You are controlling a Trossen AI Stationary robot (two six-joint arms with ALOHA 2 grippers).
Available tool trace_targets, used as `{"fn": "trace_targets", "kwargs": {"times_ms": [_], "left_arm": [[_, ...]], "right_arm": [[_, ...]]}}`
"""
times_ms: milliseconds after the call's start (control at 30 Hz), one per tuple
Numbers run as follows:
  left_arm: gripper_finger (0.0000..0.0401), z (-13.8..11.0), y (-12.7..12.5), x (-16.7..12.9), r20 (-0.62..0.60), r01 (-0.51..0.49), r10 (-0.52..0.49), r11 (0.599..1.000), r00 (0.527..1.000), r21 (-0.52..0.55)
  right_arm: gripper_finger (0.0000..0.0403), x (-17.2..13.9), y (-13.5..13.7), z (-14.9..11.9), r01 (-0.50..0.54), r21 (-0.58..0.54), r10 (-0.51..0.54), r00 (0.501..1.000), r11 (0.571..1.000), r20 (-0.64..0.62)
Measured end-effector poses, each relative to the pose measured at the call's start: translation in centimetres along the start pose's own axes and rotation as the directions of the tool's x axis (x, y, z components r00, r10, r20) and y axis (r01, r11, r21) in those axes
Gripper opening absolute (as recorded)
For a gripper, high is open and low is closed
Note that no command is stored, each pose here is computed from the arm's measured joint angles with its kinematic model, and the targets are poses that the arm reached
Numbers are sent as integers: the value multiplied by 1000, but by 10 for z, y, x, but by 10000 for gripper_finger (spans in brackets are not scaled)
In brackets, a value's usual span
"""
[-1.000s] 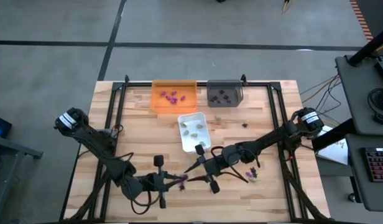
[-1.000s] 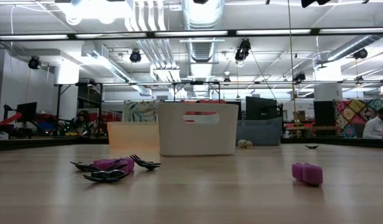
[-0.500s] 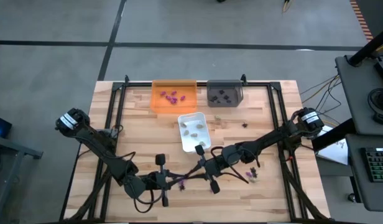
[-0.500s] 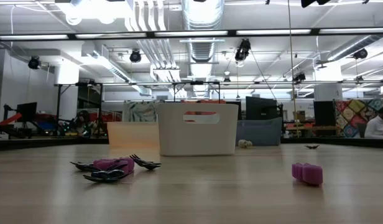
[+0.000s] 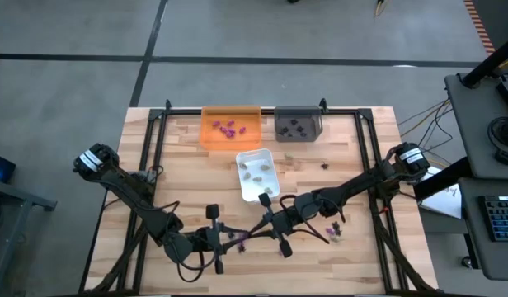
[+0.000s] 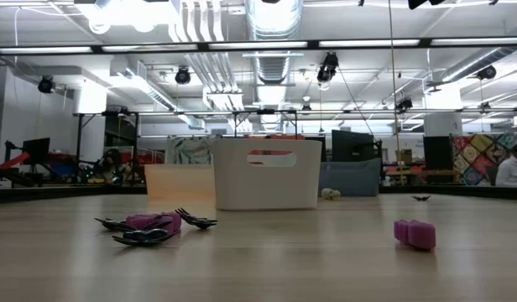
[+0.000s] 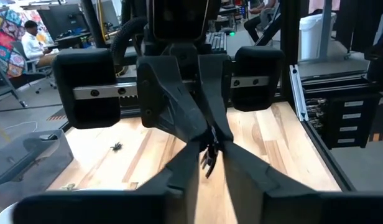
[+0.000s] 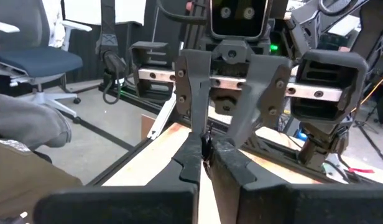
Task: Sort Halloween decoration
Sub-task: Put the black spider toy into the black bin
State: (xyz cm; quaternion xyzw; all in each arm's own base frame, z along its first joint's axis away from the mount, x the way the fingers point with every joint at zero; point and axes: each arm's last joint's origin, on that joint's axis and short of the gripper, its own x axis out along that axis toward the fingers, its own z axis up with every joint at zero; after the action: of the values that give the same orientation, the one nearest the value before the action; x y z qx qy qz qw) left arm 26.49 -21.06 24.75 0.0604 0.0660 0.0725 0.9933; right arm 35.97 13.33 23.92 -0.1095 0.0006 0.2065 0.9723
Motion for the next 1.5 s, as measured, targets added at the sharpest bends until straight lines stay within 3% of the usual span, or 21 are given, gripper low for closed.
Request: {"fn": "trace_targets", "kwargs": {"times_ms": [167,367,667,967,1200,1500], "left_arm": [[118,0,1,0,-4,-11,11,1000,1000,4],[153,-3,4,-2,-35,-70,70,998,997,3],[160,-3,8,-4,-61,-84,85,996,995,15],[160,-3,11,-6,-72,-108,111,993,991,37],[160,-2,13,-6,-76,-117,120,992,990,47],[160,-4,15,-5,-83,-153,158,986,984,67]], "right_arm": [[12,0,-2,-1,16,22,-15,1000,1000,-15],[12,-6,-16,-3,123,64,-114,985,990,-129],[12,-24,-43,1,229,97,-196,942,969,-272],[12,-56,-86,4,408,61,-350,842,911,-410],[12,-94,-137,-7,563,61,-450,717,824,-532],[12,-166,-211,-43,772,-7,-538,437,636,-721]]}}
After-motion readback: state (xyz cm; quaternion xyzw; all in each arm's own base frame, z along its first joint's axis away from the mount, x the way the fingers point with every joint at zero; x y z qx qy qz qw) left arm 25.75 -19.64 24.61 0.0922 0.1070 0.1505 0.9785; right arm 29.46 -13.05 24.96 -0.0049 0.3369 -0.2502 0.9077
